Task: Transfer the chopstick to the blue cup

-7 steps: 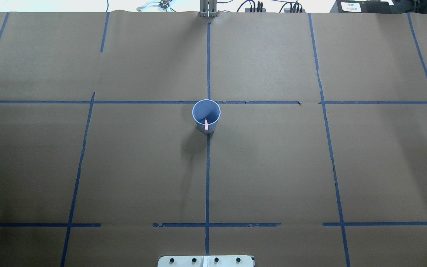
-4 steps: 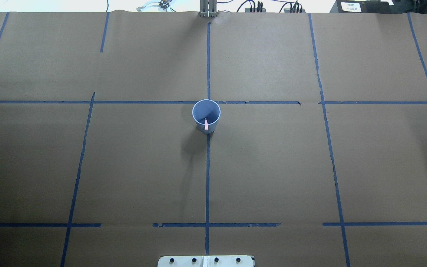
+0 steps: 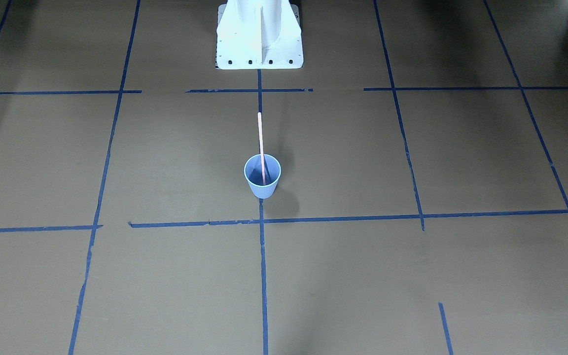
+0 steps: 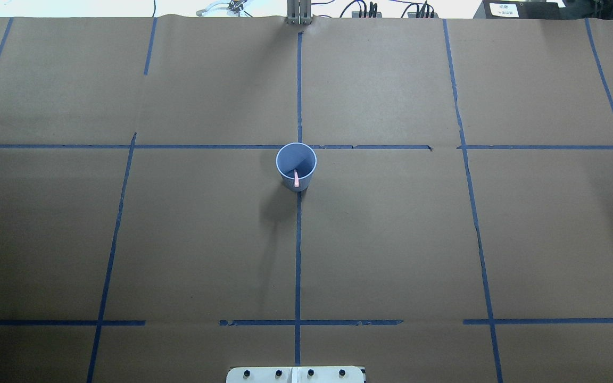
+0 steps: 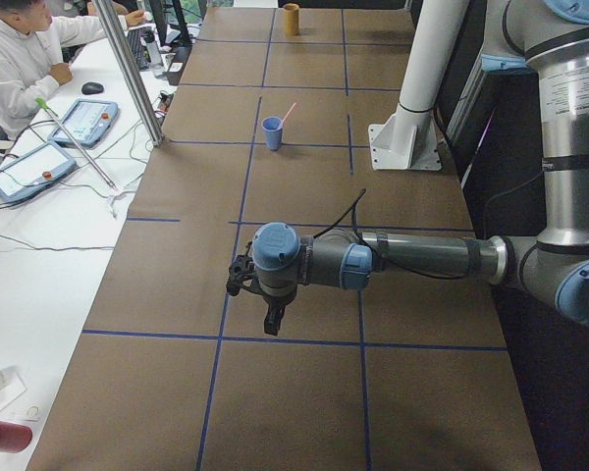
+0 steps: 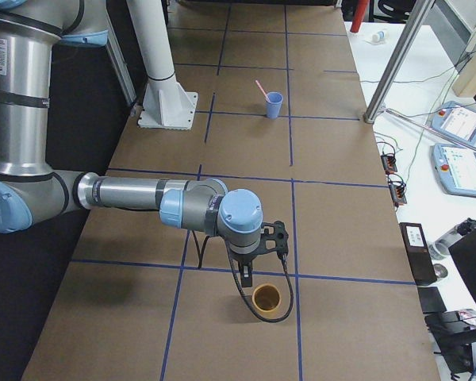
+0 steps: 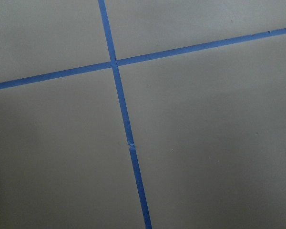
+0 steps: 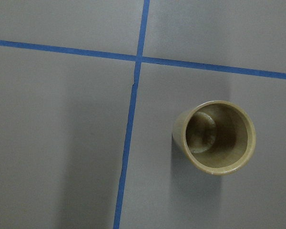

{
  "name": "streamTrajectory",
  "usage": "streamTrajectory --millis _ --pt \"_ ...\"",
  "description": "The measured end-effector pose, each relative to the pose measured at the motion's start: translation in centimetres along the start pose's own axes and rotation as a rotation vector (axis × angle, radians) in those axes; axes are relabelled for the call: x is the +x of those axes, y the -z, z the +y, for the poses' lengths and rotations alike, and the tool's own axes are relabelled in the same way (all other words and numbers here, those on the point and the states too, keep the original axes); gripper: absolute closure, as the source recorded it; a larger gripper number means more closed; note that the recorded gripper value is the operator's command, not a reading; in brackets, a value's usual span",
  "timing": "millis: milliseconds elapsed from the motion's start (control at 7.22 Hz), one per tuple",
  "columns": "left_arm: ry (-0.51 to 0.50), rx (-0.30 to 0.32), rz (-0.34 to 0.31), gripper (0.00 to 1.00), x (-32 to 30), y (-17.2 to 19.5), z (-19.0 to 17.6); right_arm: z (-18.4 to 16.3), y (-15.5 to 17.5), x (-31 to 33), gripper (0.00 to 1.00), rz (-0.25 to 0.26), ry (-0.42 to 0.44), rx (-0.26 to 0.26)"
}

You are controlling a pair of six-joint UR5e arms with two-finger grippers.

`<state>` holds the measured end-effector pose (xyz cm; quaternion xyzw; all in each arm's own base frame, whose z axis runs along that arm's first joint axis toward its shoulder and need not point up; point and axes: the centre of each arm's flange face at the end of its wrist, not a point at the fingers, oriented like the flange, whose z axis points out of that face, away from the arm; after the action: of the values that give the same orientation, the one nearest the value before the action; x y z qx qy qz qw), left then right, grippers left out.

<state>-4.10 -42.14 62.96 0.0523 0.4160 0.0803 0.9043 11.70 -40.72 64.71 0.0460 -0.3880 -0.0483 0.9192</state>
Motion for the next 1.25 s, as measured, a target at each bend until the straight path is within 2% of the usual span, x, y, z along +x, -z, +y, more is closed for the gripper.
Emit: streamTrajectory --millis 415,1246 --pt "0.021 -0.016 0.001 0.0 -1.0 -0.9 0.6 -0.2 -0.7 -0.5 0.0 -0.003 0.011 -0.016" --pt "0.032 -0.029 -0.001 0.0 -1.5 -1.4 0.8 -1.2 -0.9 -1.3 0.0 0.009 0.076 0.008"
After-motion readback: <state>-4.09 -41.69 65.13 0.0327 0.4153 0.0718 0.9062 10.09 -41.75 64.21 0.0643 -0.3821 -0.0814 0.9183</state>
